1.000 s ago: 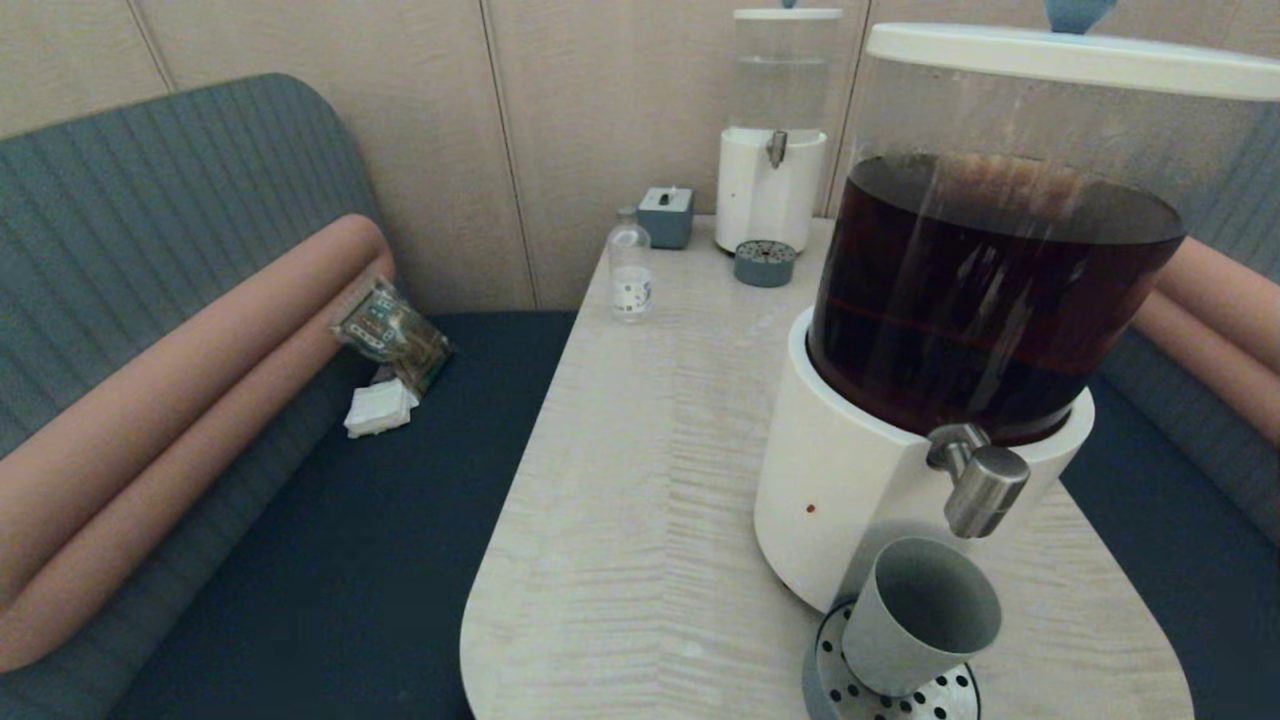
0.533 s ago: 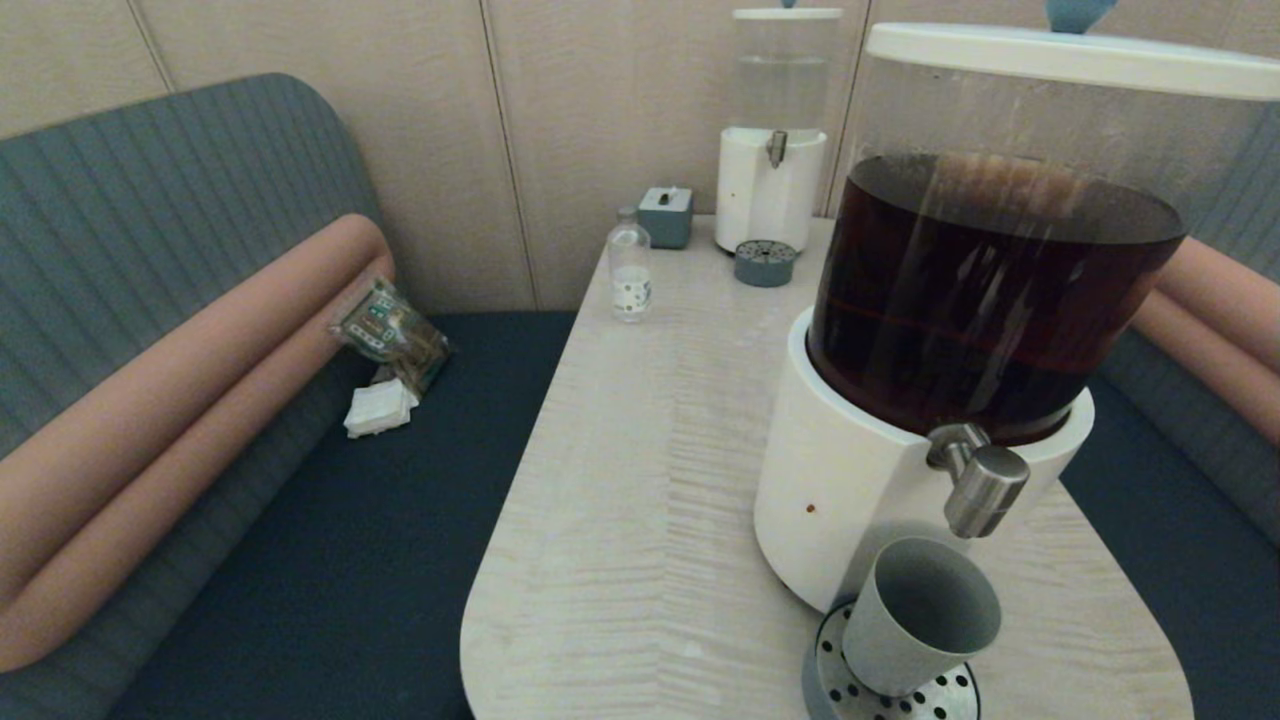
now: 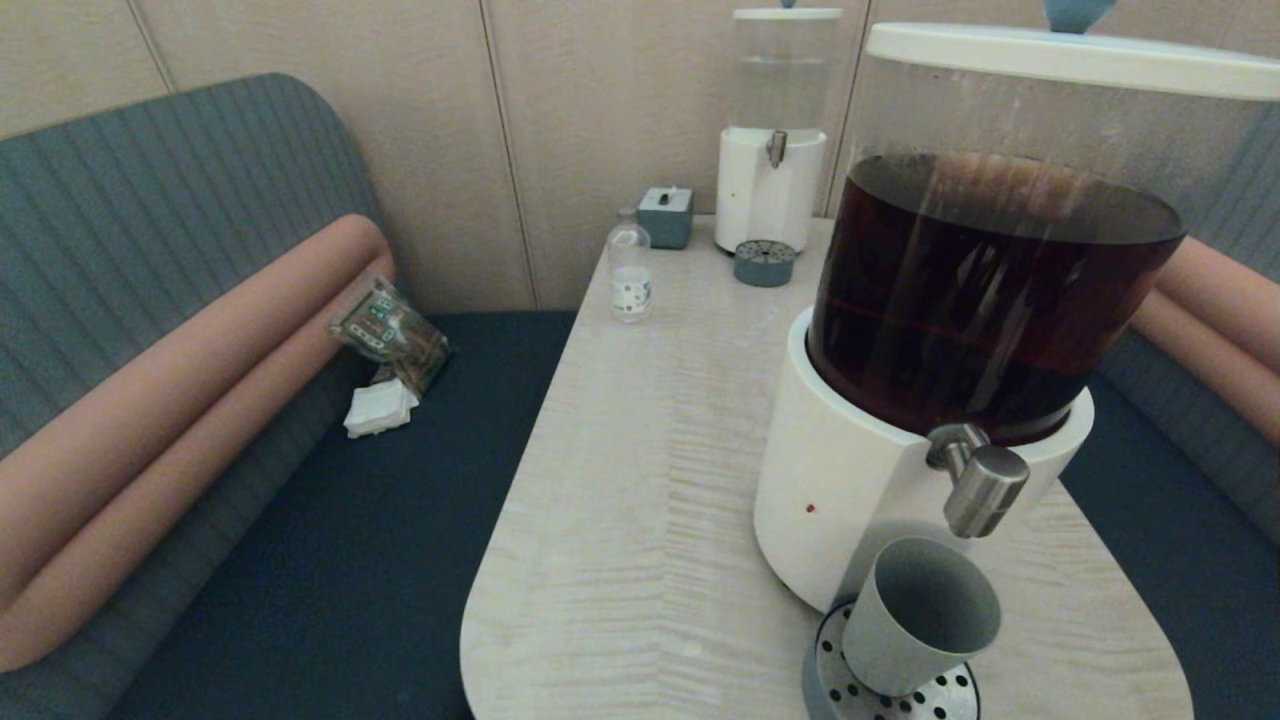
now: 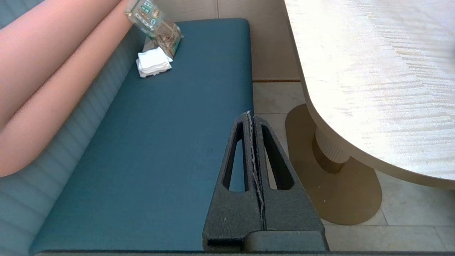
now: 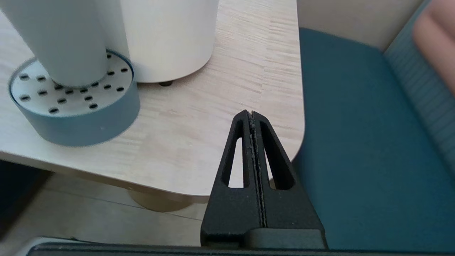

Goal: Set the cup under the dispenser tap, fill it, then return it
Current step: Turn on the faucet

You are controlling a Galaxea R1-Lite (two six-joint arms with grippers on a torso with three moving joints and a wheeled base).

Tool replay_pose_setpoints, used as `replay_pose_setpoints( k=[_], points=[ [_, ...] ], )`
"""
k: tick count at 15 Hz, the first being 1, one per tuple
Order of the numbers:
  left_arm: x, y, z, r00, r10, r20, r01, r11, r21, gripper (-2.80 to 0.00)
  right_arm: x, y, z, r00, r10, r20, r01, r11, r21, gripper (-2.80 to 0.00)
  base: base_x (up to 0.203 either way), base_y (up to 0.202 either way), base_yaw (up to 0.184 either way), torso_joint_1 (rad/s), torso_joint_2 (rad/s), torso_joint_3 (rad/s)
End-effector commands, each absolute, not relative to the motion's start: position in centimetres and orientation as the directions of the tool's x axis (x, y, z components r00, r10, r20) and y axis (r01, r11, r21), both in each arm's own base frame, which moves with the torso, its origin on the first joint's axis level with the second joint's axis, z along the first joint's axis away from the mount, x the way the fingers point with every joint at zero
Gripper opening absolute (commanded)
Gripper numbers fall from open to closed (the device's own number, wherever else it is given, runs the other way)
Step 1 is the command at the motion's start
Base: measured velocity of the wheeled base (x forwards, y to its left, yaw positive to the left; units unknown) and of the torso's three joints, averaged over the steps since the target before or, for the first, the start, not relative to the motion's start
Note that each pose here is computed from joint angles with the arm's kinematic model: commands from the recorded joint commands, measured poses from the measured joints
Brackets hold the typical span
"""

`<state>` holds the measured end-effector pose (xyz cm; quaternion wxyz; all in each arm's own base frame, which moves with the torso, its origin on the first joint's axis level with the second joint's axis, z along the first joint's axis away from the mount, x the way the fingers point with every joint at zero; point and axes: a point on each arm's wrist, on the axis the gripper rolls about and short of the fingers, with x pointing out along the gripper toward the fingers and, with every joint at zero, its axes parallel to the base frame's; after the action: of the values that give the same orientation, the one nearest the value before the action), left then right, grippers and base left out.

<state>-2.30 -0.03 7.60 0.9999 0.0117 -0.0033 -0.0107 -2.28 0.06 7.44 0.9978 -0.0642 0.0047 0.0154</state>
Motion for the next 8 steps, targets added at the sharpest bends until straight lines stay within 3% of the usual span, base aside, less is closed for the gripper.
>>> replay_pose_setpoints(
  k=[1,6,8],
  points=[
    [-2.3,0.0,7.6,1.000,-0.021,0.005,0.021,1.000,0.023,-2.80,-2.2,0.1,7.1,0.999,0.034,-0.018,-0.036,0.987,-0.155,-2.80,0.000,0.000,0.000,0.000,0.00,0.000],
    [-2.3,0.0,7.6,1.000,-0.021,0.005,0.021,1.000,0.023,-2.80,-2.3,0.0,7.3,1.000,0.025,-0.010,-0.026,0.986,-0.166,-2.80,0.000,0.000,0.000,0.000,0.00,0.000],
    [-2.3,0.0,7.6,1.000,-0.021,0.005,0.021,1.000,0.023,-2.80,-3.1,0.1,9.9,0.998,0.030,0.047,-0.022,0.987,-0.160,-2.80,0.000,0.000,0.000,0.000,0.00,0.000]
  ],
)
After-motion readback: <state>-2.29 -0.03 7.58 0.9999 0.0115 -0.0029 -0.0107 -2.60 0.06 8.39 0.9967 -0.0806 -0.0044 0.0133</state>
